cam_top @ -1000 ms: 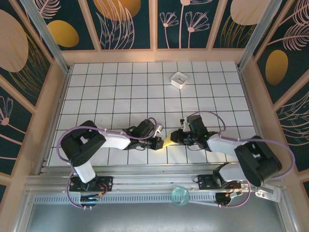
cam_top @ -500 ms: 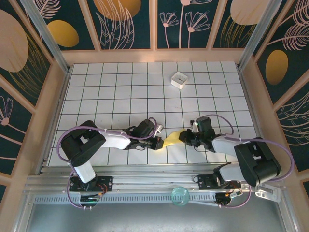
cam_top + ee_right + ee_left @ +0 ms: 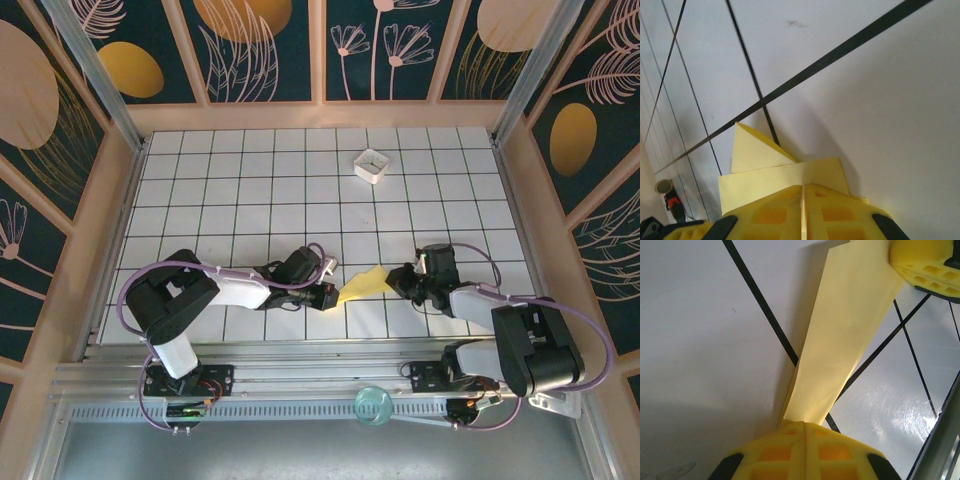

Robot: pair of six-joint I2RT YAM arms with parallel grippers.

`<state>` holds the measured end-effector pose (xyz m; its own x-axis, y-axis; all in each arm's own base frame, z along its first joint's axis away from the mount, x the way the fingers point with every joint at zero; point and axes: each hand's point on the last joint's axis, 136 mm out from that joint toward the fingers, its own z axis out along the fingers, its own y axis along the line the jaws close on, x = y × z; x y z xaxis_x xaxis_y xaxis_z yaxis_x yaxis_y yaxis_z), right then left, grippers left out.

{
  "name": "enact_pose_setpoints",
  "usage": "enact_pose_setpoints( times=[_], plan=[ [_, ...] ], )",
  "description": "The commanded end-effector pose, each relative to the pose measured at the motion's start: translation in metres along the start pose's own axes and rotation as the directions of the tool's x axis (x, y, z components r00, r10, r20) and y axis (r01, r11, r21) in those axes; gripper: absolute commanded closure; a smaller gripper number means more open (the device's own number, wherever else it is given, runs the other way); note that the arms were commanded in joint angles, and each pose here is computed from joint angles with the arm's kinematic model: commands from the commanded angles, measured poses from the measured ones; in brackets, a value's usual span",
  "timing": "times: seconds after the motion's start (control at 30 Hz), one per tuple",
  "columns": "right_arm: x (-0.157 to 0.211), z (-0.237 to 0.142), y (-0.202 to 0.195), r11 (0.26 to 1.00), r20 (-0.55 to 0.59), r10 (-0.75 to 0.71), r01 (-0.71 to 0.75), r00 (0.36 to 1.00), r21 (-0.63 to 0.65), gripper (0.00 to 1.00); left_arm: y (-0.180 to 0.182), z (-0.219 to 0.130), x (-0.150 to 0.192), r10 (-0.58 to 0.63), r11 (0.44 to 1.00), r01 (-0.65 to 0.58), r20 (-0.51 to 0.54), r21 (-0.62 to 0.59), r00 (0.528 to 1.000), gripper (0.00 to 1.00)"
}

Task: Fold a paper plane with a square sheet of paper (pick it up from the middle)
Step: Perform the fifth fold on the wing at the bottom-center of the table.

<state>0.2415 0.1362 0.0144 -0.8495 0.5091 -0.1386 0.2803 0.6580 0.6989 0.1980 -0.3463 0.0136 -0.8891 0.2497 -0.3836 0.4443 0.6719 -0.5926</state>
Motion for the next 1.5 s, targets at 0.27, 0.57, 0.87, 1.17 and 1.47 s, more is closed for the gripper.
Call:
enact_pose_setpoints(
  times=[0.27,0.57,0.87,1.17,1.47],
  plan=[
    [-0.024,-0.022,-0.002,0.99,0.166,-0.074,0.053,0.983,0.128,0.88,0.04,-0.003,0.029,-0.053,0.987,0.04,-0.078,-0.157,0.996,0.96],
    [0.03,-0.001,0.07,0.962,0.073,-0.269,0.272,0.96,-0.03,0.87,0.039,-0.003,0.028,-0.056,0.986,0.044,-0.076,-0.158,0.996,0.96],
    [0.035,0.01,0.081,0.942,0.056,-0.334,0.335,0.941,-0.023,0.85,0.035,-0.003,0.024,-0.05,0.987,0.038,-0.074,-0.155,0.996,0.96],
    [0.037,0.028,0.028,0.962,-0.034,-0.252,0.254,0.967,0.104,0.89,0.029,-0.006,0.018,-0.043,0.99,0.033,-0.066,-0.14,0.997,0.93],
    [0.041,0.025,-0.012,0.952,-0.072,-0.194,0.205,0.978,0.229,0.93,0.028,-0.017,0.034,-0.057,0.991,0.045,-0.093,-0.124,0.994,0.91]
  ],
)
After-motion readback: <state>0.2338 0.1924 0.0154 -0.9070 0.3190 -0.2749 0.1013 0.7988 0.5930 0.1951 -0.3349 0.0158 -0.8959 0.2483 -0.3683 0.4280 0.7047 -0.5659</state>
